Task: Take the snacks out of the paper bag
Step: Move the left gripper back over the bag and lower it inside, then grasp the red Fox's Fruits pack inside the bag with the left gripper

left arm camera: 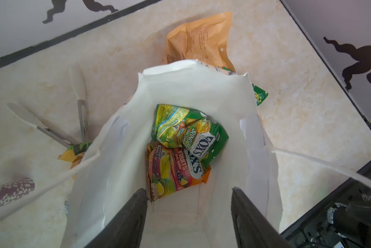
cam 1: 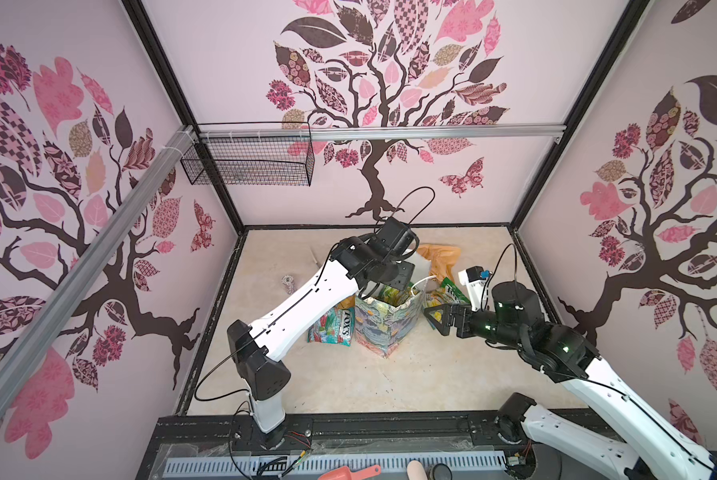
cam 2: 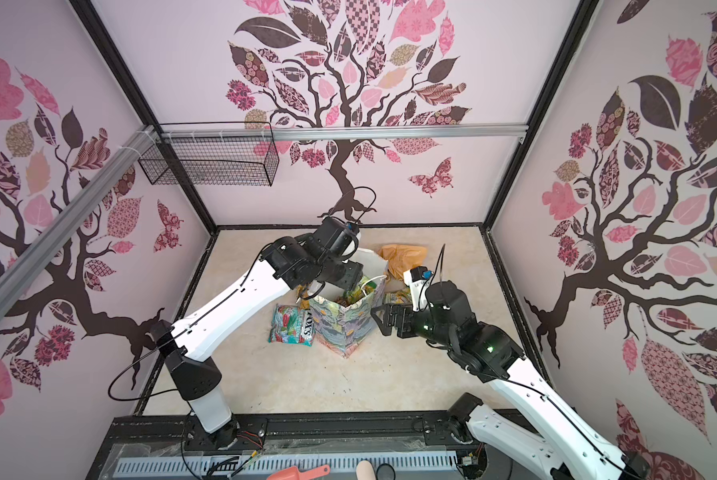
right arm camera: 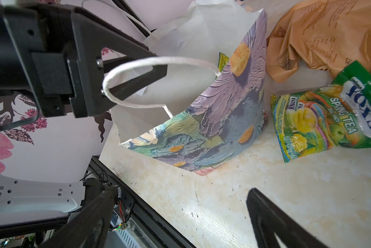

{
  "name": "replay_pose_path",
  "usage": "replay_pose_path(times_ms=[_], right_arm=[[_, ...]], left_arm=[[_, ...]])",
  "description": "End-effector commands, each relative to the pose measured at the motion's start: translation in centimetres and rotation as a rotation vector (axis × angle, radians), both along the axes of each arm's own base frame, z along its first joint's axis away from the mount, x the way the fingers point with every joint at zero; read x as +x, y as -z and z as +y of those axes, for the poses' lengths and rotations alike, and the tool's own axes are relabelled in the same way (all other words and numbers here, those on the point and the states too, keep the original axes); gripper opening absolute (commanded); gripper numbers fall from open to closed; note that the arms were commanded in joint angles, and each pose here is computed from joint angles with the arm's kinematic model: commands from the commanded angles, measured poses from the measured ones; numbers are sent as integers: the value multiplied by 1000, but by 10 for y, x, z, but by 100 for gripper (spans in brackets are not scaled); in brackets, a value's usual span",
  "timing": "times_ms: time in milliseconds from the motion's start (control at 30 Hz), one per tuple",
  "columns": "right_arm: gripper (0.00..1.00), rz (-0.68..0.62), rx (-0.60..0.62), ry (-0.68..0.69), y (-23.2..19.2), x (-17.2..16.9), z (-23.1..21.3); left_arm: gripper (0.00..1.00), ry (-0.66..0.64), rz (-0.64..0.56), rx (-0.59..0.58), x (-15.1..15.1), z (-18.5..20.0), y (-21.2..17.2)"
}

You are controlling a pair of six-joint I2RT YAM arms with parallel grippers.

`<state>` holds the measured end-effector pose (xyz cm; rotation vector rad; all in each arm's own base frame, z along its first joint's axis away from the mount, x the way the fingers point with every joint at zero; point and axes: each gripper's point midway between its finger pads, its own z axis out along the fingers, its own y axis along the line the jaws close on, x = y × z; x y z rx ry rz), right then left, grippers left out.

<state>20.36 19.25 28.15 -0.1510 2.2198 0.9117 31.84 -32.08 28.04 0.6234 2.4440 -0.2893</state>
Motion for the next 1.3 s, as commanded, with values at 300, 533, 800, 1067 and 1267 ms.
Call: replay_pose_path(times_ms=[300,533,800,1067,1267], right_arm=[[99,-6,18,-15,-6,-5,1],[100,-15,21,-17,-8,-5,1],[99,-15,22,-24,-8,-5,2],[99,-17,20,-20,-8,-6,0],[100,-15,16,-17,-7,-6,-1]], left_arm=[[65,20,196,71,-3,-9,67],[66,35,310,130,-15,5,101],[66,48,432,257,-21,19,146],[71,37,512,374,-23,30,190],[78,18,538,452,-20,41,217]])
